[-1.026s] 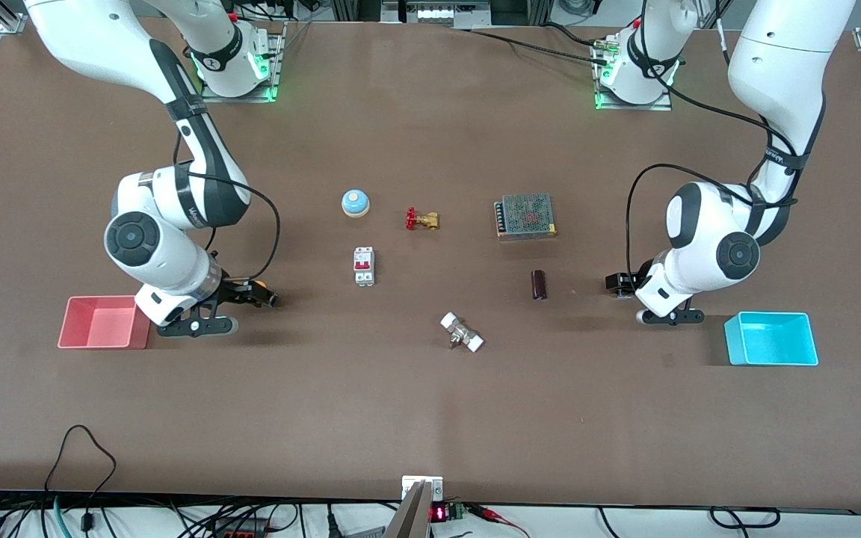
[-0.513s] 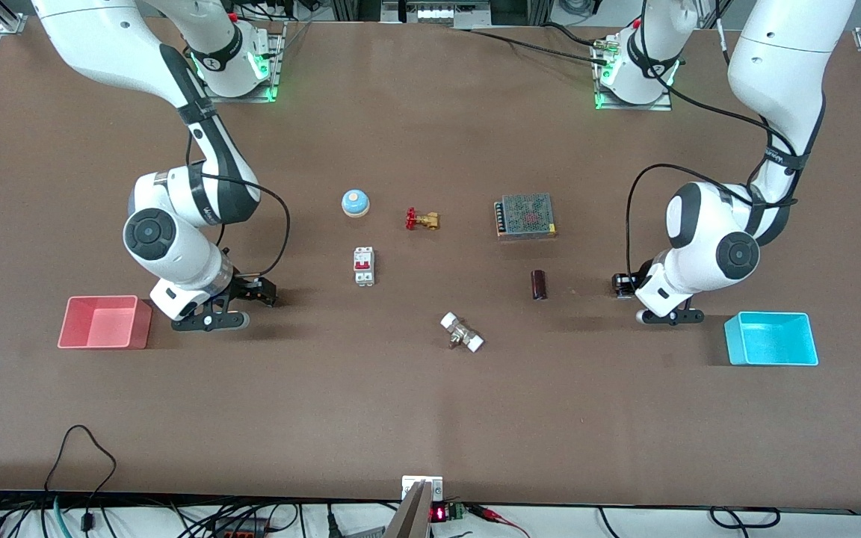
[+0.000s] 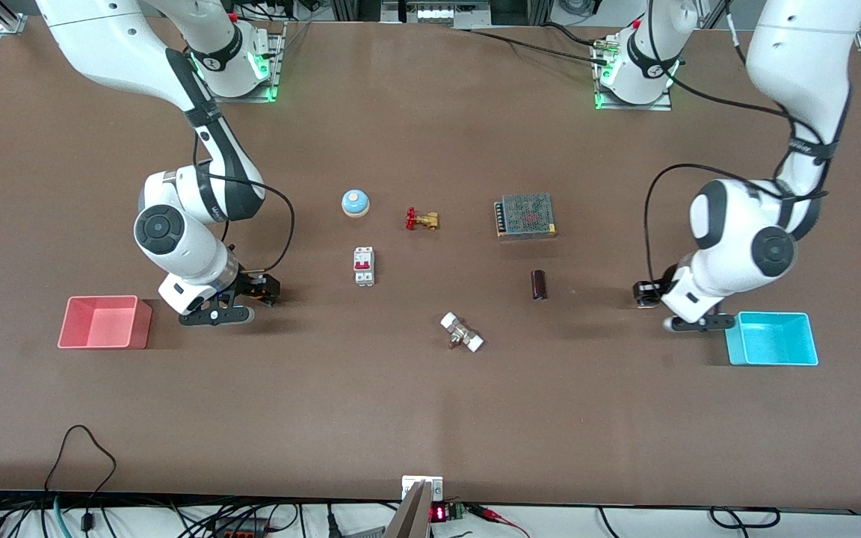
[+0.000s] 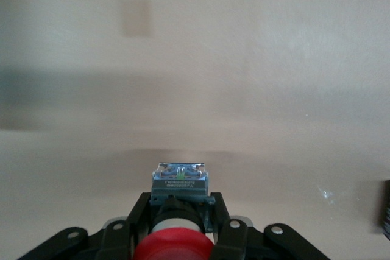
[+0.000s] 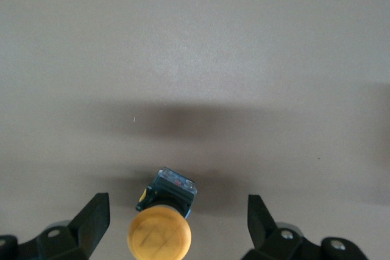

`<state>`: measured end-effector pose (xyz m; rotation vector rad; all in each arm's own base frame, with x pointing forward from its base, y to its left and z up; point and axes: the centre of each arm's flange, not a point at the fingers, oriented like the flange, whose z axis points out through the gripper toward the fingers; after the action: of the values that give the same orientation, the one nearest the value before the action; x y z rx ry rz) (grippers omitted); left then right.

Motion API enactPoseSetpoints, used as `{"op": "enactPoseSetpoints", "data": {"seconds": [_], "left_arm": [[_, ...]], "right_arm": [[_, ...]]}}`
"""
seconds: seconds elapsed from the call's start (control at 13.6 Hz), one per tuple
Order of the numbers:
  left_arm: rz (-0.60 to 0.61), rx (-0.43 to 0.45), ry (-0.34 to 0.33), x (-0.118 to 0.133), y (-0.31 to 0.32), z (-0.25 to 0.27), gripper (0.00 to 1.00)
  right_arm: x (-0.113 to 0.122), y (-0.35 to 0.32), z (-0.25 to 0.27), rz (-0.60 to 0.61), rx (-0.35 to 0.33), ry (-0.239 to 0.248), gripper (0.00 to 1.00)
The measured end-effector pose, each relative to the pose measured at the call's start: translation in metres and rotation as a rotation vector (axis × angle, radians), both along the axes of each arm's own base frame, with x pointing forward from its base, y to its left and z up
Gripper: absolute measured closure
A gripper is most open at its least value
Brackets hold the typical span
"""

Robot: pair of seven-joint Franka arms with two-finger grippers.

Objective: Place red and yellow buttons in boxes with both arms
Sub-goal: 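Carry the red button to the cyan box while the right gripper carries yellow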

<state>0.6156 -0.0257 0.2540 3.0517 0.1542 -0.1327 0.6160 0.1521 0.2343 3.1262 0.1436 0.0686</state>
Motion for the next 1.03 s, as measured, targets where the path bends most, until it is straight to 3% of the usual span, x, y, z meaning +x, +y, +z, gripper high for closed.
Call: {"op": "enactPoseSetpoints", "data": {"seconds": [0.29, 0.44, 0.59, 0.66, 1.03], "left_arm": [[0.003, 0.077, 0.002, 0.011, 0.051, 0.086, 0.56], [0.036, 0.084, -0.003, 0.014, 0.079, 0.089, 0.56], [0.053, 0.085, -0.013, 0.026, 0.11, 0.084, 0.56], [0.058, 0.085, -0.021, 0.035, 0.128, 0.081, 0.56], [0.051, 0.086, -0.036, 0.068, 0.177, 0.06, 0.56]], "right_arm": [[-0.003, 0.005, -0.003, 0.009, 0.0, 0.004, 0.04], [-0.004, 0.006, -0.004, 0.011, 0.0, 0.005, 0.2], [-0.004, 0.006, -0.005, 0.011, 0.0, 0.007, 0.25], [-0.004, 0.006, -0.006, 0.011, -0.001, 0.008, 0.38], [-0.004, 0.007, -0.008, 0.012, -0.001, 0.01, 0.49]]}}
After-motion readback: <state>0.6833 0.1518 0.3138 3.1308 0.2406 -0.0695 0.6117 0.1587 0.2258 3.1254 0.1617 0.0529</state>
